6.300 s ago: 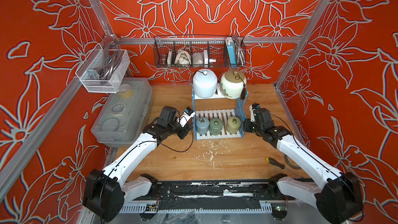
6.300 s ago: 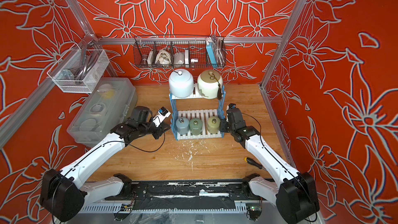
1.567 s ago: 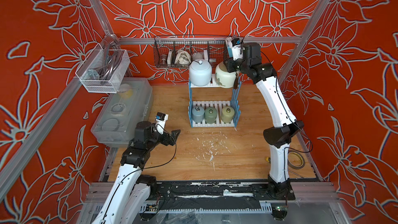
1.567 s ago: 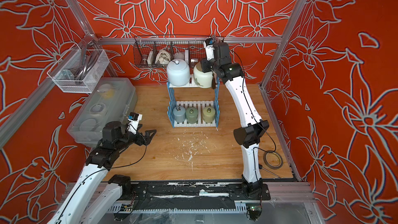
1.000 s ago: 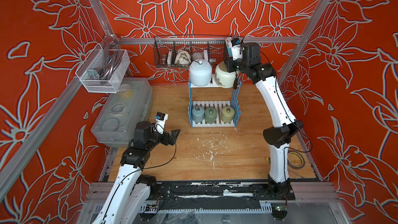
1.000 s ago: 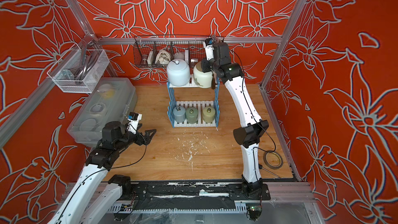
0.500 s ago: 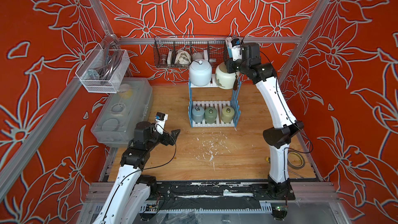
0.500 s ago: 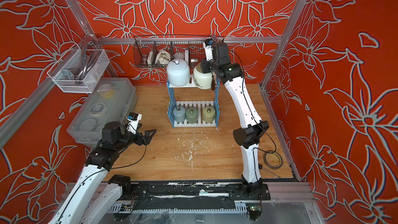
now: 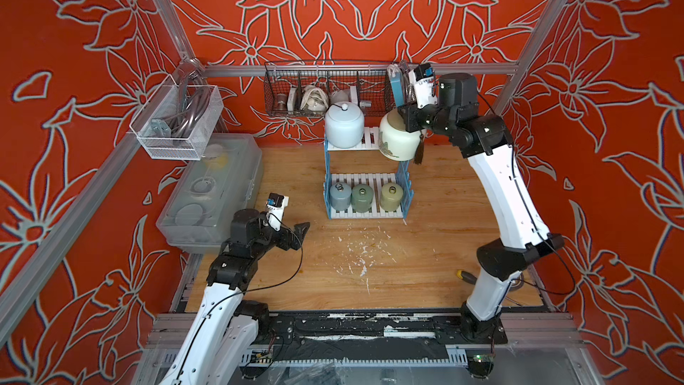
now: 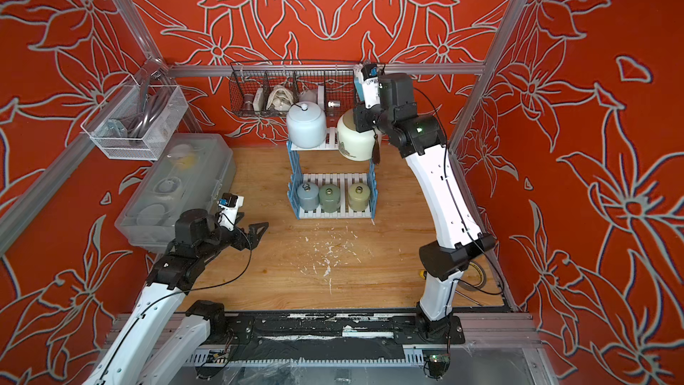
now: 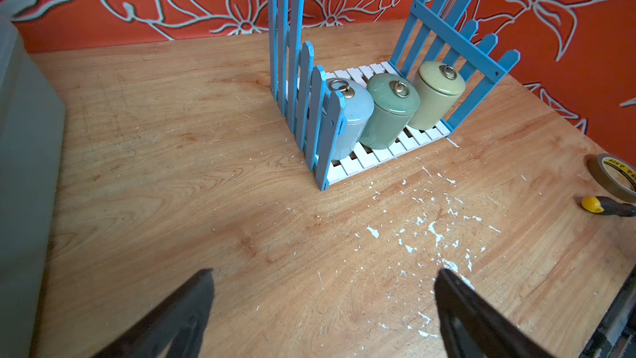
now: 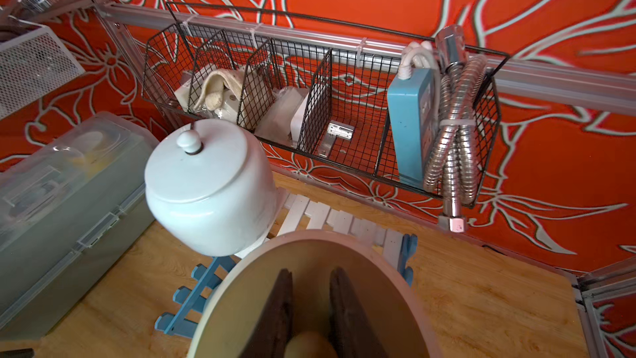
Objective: Remove the tea canisters from the shelf
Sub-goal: Pick up the tea canister from the shelf.
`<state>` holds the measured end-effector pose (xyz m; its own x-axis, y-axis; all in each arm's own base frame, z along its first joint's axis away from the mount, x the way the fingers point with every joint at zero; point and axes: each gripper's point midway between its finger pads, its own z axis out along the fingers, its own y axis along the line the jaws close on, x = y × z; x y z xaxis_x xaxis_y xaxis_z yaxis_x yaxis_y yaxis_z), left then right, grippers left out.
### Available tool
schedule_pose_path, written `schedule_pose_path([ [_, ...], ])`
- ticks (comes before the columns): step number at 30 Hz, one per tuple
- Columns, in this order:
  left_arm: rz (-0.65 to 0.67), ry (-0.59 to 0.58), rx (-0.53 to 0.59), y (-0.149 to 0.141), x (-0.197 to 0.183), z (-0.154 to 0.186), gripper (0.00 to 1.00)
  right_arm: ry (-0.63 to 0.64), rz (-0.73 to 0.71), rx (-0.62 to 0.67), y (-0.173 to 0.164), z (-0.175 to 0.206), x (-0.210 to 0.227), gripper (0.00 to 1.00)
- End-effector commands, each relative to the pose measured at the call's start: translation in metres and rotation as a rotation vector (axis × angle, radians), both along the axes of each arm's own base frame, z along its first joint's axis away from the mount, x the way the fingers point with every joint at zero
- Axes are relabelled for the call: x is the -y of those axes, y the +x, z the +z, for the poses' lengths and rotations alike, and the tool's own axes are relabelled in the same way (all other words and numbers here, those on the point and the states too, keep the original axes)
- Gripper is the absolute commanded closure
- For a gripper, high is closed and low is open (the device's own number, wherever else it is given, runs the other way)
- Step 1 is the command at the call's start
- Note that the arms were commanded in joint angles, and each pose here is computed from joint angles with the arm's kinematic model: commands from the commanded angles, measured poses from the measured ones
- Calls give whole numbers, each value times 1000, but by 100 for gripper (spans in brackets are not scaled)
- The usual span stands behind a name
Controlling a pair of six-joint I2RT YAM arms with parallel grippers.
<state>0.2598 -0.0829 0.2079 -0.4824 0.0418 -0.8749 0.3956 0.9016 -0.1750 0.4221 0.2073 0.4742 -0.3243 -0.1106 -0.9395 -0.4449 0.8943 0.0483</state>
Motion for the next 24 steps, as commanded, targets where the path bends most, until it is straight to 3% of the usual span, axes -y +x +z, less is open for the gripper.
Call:
schedule_pose_path([
  [1, -16, 2, 13, 0, 2, -1, 1, 115, -22, 216, -27, 69, 14, 100],
  [12, -6, 7, 7, 1, 0, -4, 1, 93, -87, 260, -87, 41, 58, 100],
  [24, -6, 2, 8, 2, -1, -5, 1, 73, -211, 264, -136, -34, 104, 100],
])
